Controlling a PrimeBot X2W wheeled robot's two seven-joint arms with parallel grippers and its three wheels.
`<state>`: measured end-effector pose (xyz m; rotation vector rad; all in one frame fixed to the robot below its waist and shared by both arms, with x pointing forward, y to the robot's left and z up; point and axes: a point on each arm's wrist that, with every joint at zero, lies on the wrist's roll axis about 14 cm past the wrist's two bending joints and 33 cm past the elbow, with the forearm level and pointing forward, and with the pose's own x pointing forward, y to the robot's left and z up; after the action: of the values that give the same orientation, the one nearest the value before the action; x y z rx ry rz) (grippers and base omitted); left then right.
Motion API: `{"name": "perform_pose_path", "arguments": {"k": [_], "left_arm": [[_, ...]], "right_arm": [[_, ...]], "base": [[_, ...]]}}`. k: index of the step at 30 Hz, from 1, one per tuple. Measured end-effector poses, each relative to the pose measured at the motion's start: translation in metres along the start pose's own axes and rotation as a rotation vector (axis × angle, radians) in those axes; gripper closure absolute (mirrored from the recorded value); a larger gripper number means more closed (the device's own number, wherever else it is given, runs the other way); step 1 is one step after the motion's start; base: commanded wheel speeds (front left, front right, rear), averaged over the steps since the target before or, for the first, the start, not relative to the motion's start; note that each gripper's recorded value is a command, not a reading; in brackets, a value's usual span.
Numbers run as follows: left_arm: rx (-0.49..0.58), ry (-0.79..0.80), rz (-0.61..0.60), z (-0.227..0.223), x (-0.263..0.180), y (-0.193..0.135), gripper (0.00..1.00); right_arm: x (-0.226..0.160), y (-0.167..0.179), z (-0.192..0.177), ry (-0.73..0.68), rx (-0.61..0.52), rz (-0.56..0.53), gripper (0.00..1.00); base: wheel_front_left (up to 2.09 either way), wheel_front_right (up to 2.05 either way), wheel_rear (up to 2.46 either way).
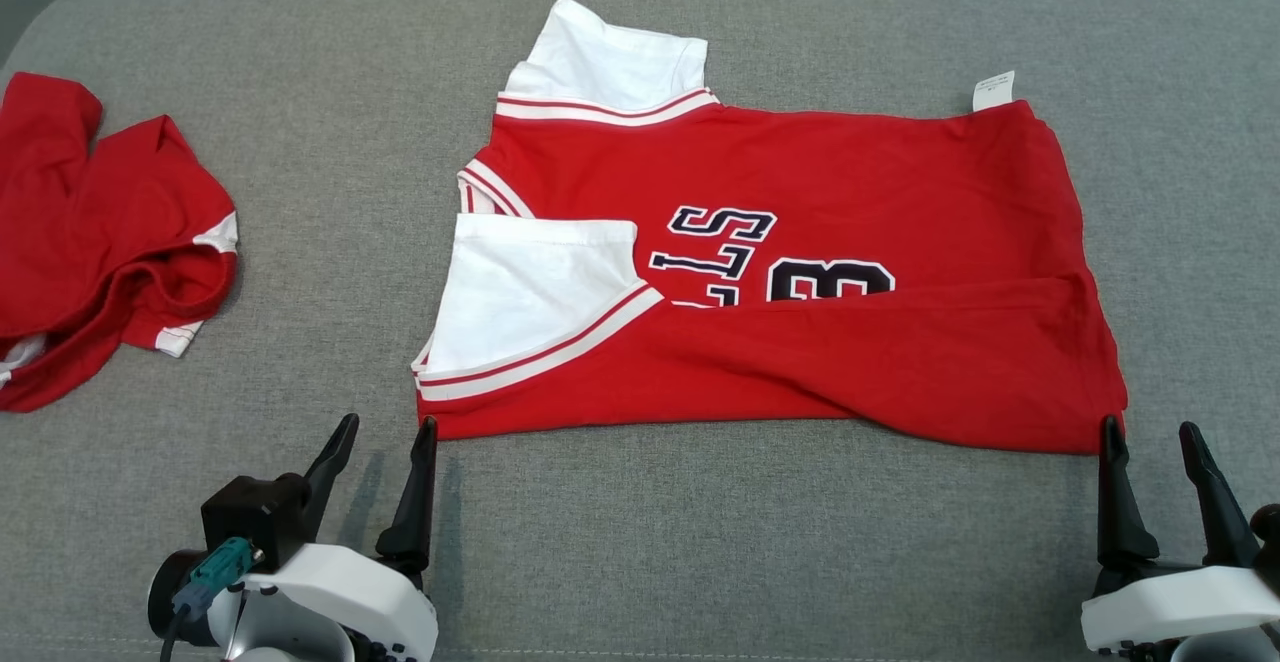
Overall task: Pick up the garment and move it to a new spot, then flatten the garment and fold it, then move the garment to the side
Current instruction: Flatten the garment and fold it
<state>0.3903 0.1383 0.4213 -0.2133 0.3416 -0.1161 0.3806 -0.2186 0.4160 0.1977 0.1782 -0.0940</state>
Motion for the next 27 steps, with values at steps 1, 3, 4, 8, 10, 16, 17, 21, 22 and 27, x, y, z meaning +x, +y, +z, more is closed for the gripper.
{"name": "perform_pose_path", "arguments": {"k": [1, 3, 4, 8, 10, 16, 17, 21, 22, 27], "left_arm": [[0.002, 0.005, -0.005, 0.000, 0.000, -0.001, 0.00], [0.007, 0.022, -0.011, -0.003, 0.001, -0.002, 0.00], [0.009, 0.035, -0.017, -0.006, 0.001, -0.003, 0.00], [0.023, 0.079, -0.041, -0.014, 0.007, -0.005, 0.00], [0.031, 0.100, -0.052, -0.018, 0.016, -0.005, 0.00], [0.039, 0.139, -0.074, -0.028, 0.043, -0.004, 0.00], [0.030, 0.150, -0.076, -0.031, 0.045, -0.004, 0.00], [0.015, 0.199, -0.090, -0.046, 0.049, -0.005, 0.00], [0.017, 0.201, -0.094, -0.046, 0.050, -0.005, 0.00], [-0.012, 0.208, -0.125, -0.047, 0.056, -0.012, 0.00]], "right_arm": [[0.000, 0.000, 0.001, -0.002, 0.000, -0.001, 0.00], [0.000, -0.001, 0.000, 0.001, 0.002, -0.005, 0.00], [0.001, -0.001, 0.000, 0.001, 0.003, -0.006, 0.00], [0.012, 0.001, 0.002, 0.002, 0.009, -0.003, 0.00], [0.023, 0.001, 0.004, 0.005, 0.007, -0.002, 0.00], [0.047, -0.010, -0.011, 0.076, -0.019, -0.014, 0.00], [0.048, -0.012, -0.015, 0.090, -0.023, -0.015, 0.00], [0.055, -0.012, -0.027, 0.130, -0.020, -0.010, 0.00], [0.056, -0.011, -0.028, 0.134, -0.013, -0.008, 0.00], [0.060, -0.006, -0.036, 0.166, -0.007, 0.013, 0.00]], "base": [[0.00, 0.00, 0.00], [0.00, 0.00, 0.00], [0.00, 0.00, 0.00], [0.00, 0.00, 0.00], [0.00, 0.00, 0.00], [0.00, 0.00, 0.00], [0.00, 0.00, 0.00], [0.00, 0.00, 0.00], [0.00, 0.00, 0.00], [0.00, 0.00, 0.00]]}}
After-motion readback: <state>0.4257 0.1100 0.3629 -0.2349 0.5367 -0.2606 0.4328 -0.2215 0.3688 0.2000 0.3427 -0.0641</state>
